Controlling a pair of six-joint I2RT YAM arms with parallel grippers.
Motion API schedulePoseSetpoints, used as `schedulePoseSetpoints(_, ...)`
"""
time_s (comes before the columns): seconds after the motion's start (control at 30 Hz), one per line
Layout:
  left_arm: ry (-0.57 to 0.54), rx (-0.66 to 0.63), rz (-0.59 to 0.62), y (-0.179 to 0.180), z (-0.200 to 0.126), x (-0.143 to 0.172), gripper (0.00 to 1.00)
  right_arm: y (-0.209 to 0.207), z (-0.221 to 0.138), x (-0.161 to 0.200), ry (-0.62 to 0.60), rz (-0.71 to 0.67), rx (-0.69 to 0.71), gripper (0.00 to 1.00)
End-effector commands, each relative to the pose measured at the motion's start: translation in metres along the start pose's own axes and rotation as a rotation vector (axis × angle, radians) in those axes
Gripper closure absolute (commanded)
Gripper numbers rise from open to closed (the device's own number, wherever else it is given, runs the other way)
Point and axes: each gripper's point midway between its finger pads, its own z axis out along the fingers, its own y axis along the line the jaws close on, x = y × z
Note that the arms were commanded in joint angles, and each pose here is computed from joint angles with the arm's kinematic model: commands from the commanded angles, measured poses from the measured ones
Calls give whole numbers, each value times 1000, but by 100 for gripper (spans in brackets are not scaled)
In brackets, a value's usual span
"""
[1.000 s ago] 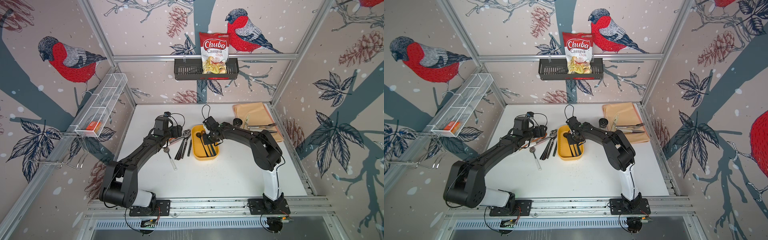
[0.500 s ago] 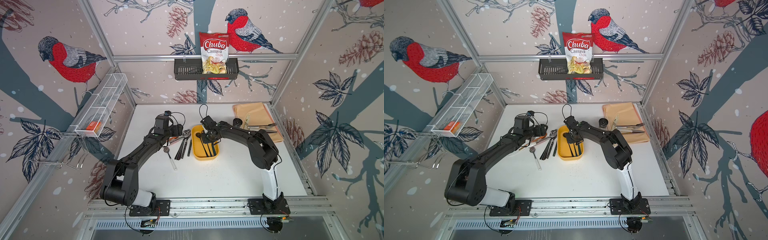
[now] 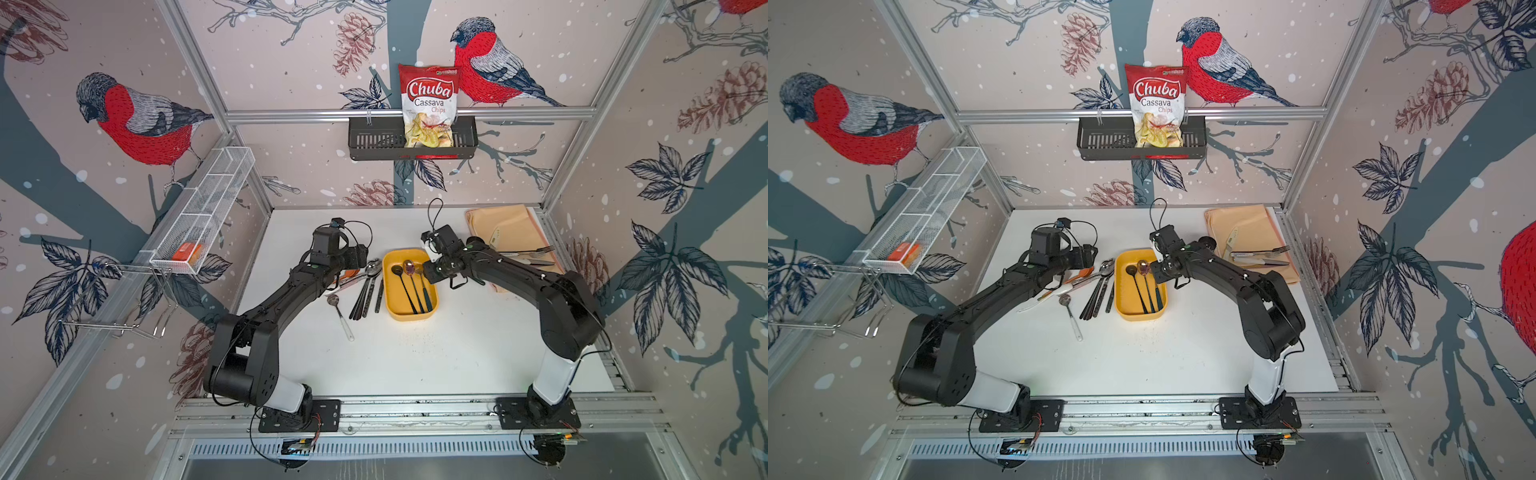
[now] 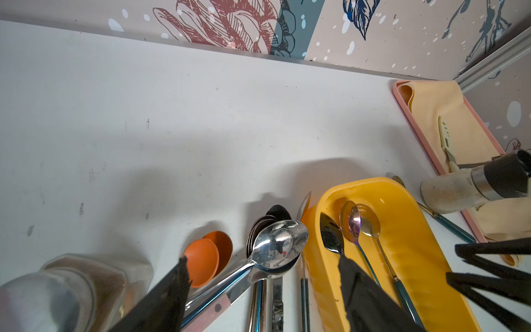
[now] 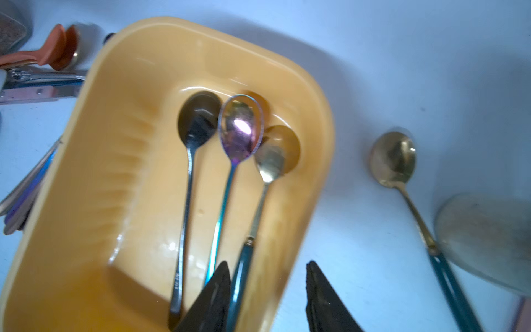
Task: Put the spoon into the storage box
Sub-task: Place the spoon in the storage box, then pick up the spoon from the center of the board.
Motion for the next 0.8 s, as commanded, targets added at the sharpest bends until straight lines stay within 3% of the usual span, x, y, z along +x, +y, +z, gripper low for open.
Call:
schedulePoseSetpoints(0.0,-9,25,6,-7,2,-5,17,-9,-7,3,-34,-49,-48,51)
schedulePoseSetpoints(0.37,-1,35,12,-16,11,-4,17,-78,7,42,3,-9,92,42)
schedulePoseSetpoints(0.77,-19,39,22,-24,11,-16,17,-112,22,56,16,-4,149,37)
